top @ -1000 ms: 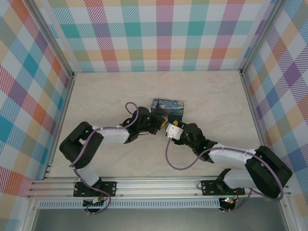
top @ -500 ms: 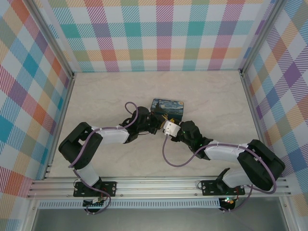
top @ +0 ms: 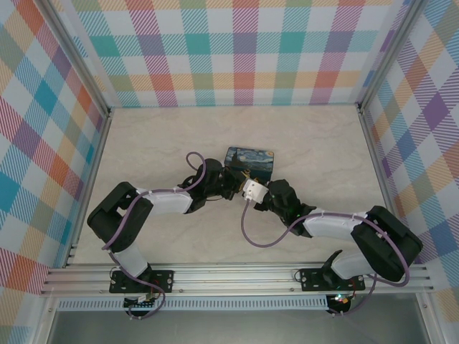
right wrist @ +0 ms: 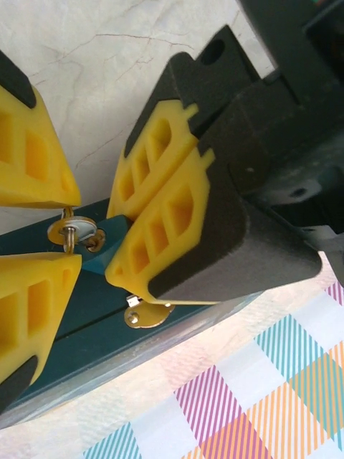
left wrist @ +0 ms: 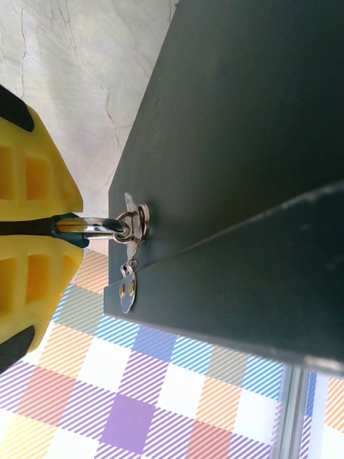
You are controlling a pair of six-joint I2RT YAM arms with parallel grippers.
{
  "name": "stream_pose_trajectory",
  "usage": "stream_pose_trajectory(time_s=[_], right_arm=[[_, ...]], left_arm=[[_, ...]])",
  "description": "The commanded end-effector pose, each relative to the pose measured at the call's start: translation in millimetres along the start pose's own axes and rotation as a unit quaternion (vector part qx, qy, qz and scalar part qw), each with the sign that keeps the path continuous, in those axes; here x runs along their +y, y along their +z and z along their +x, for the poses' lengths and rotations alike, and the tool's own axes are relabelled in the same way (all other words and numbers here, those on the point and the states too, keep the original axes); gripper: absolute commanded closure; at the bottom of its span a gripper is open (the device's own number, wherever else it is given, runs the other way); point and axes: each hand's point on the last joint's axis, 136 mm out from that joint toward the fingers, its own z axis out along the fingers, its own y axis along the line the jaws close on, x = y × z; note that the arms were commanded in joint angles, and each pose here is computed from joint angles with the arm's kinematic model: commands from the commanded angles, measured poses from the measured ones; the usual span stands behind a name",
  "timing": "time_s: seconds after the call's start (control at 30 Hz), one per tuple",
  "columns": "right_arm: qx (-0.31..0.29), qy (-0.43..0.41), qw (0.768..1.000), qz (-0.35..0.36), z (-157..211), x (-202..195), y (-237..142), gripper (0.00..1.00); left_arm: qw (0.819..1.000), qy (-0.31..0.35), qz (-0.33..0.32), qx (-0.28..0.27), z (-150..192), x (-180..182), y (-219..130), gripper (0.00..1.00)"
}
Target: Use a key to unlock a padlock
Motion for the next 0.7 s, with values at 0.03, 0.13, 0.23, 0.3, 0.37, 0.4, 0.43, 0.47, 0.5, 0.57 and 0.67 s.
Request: stream_pose_trajectory(time_s=[0.03, 0.13, 0.23, 0.3, 0.37, 0.4, 0.43, 0.47, 0.5, 0.57, 0.67], right_arm=[[-0.029, 0.019, 0.999, 0.006, -20.2, -7.5, 3.8, 0.79], [-0.03, 0.025, 0.999, 0.004, -21.3, -7.5, 4.5, 0.81], [-0.031, 0.037, 0.999, 0.006, -22.7, -8.9, 5.6, 0.85], [-0.029, 0.046, 0.999, 0.008, -22.6, -9.8, 6.9, 0.89], [-0.028, 0.056, 0.998, 0.009, -22.6, -10.4, 8.1, 0.92], [-0.027, 0.063, 0.998, 0.009, -22.8, -10.8, 8.8, 0.94], [-0.027, 0.07, 0.997, 0.008, -22.9, -10.7, 9.3, 0.96], [-0.027, 0.08, 0.996, 0.009, -23.1, -11.2, 9.6, 0.97], [-0.027, 0.09, 0.995, 0.011, -24.0, -12.6, 10.1, 0.99], [-0.027, 0.109, 0.994, 0.007, -23.6, -11.1, 10.9, 1.0], [-0.04, 0.145, 0.989, 0.008, -28.8, -12.5, 11.9, 1.0]], left_arm=[[1.0, 0.004, 0.029, 0.004, 5.9, -22.9, -2.6, 1.0], [1.0, 0.004, 0.027, 0.006, 6.6, -21.8, -1.6, 1.0], [1.0, 0.002, 0.028, 0.008, 6.9, -22.0, -0.6, 1.0], [1.0, 0.002, 0.027, 0.009, 7.2, -21.4, -0.1, 1.0], [1.0, 0.002, 0.028, 0.01, 8.1, -22.4, 0.3, 1.0], [1.0, 0.002, 0.028, 0.01, 8.0, -22.3, 0.4, 1.0], [1.0, 0.003, 0.028, 0.01, 7.7, -22.4, 0.3, 1.0], [1.0, 0.002, 0.028, 0.01, 7.9, -22.2, 0.4, 1.0], [1.0, 0.002, 0.027, 0.01, 7.9, -21.6, 0.7, 1.0], [1.0, 0.001, 0.027, 0.009, 7.6, -21.5, 0.9, 1.0], [1.0, 0.001, 0.028, 0.009, 7.1, -22.4, 1.3, 1.0]])
